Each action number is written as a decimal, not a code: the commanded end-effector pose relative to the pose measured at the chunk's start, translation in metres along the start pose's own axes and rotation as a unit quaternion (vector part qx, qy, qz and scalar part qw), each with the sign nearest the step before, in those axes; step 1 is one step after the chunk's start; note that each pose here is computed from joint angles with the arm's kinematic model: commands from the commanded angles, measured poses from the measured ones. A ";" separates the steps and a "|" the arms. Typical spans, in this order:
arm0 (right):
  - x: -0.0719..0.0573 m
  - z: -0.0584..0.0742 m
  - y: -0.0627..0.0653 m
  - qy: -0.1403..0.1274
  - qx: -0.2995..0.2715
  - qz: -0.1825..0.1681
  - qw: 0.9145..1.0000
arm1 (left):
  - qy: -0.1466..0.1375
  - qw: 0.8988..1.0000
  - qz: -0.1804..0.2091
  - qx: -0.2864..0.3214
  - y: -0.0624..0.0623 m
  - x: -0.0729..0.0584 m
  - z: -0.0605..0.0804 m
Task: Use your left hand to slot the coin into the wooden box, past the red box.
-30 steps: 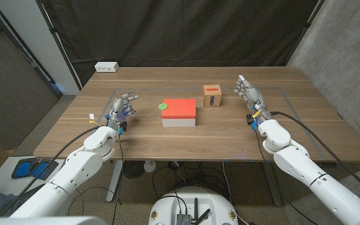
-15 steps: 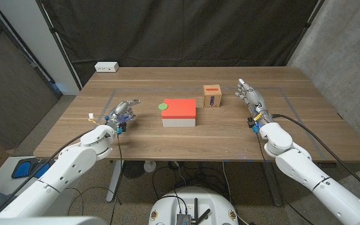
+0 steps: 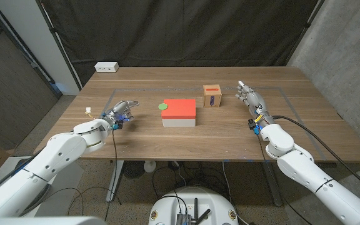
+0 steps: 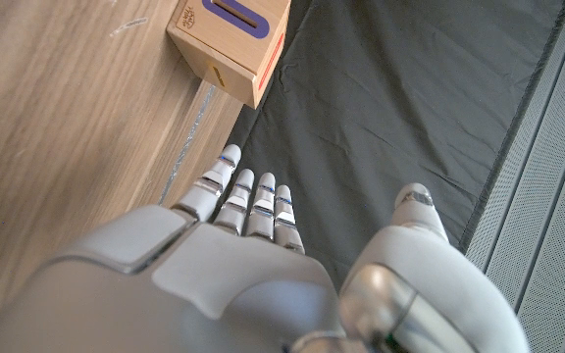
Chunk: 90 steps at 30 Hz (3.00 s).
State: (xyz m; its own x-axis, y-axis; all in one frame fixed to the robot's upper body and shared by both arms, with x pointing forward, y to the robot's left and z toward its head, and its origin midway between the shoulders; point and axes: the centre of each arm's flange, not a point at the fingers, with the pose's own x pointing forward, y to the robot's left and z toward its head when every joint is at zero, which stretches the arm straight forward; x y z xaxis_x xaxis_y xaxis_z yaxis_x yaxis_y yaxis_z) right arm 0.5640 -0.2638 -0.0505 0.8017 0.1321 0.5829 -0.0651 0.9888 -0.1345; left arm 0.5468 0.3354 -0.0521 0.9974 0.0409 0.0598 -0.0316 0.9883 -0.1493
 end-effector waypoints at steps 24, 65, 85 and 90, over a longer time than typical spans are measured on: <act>-0.004 -0.003 0.003 0.015 -0.015 0.011 1.000 | 0.136 0.990 -0.046 0.013 0.011 -0.002 0.035; -0.004 -0.013 -0.019 0.024 -0.017 0.011 1.000 | 0.209 0.971 -0.119 0.015 -0.045 0.033 0.038; -0.008 -0.019 -0.030 0.032 -0.018 0.009 0.999 | 0.207 0.970 -0.124 0.029 -0.068 0.041 0.039; -0.008 -0.022 -0.032 0.034 -0.015 0.007 0.999 | 0.208 0.970 -0.126 0.022 -0.071 0.041 0.037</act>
State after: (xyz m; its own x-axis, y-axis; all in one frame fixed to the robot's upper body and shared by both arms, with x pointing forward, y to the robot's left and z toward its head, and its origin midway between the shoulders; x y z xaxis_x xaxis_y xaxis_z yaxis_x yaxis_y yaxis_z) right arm 0.5710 -0.2930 -0.0644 0.8365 0.1415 0.5295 -0.0549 0.9829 -0.1759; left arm 0.5838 0.2882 -0.0034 0.9186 -0.2339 -0.3184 0.2045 0.9711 -0.1234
